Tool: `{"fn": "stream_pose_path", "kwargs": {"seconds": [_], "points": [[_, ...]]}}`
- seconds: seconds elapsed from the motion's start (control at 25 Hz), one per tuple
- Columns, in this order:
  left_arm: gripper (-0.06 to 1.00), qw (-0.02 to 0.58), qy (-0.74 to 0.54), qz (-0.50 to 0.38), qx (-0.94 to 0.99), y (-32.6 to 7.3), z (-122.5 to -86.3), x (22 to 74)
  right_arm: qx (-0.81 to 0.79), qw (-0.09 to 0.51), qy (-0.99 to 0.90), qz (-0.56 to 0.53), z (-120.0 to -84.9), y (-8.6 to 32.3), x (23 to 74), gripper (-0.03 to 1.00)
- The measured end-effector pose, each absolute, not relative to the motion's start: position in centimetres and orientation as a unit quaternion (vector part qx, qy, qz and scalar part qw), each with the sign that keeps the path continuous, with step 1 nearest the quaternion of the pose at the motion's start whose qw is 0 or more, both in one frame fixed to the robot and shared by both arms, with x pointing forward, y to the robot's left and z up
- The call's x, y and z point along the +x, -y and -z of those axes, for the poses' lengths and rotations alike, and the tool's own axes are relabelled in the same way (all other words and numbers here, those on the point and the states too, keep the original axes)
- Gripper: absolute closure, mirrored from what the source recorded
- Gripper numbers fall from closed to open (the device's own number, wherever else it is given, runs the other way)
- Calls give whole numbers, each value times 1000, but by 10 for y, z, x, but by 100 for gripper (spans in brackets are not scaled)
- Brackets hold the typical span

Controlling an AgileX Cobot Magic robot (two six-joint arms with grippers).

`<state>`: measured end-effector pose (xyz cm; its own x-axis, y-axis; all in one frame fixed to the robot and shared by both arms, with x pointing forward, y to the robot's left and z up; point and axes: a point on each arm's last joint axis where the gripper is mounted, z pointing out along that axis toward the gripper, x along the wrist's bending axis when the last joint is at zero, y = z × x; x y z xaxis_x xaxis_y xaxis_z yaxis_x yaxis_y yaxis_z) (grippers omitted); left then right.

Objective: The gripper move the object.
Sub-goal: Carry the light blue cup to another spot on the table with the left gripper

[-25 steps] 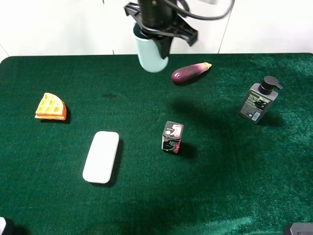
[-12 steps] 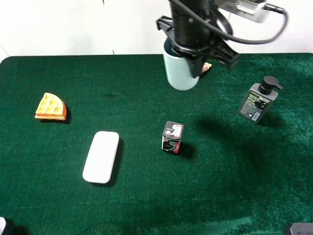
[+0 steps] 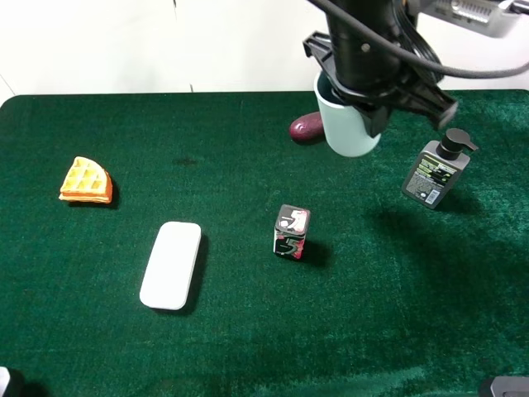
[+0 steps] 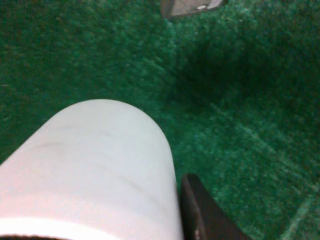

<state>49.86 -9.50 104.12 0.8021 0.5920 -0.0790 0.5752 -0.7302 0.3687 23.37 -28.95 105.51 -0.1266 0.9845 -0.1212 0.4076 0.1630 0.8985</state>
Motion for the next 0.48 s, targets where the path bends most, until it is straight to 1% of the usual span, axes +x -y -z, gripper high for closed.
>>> {"fn": "stream_pose_path", "kwargs": {"seconds": [0.16, 0.48], "points": [[87, 183, -307, -7, 934, 108, -1022, 492, 532, 392, -654, -368, -1055, 289, 234, 29], [87, 175, -292, 5, 940, 124, -1005, 477, 532, 392, -654, -368, -1055, 289, 234, 29]]}}
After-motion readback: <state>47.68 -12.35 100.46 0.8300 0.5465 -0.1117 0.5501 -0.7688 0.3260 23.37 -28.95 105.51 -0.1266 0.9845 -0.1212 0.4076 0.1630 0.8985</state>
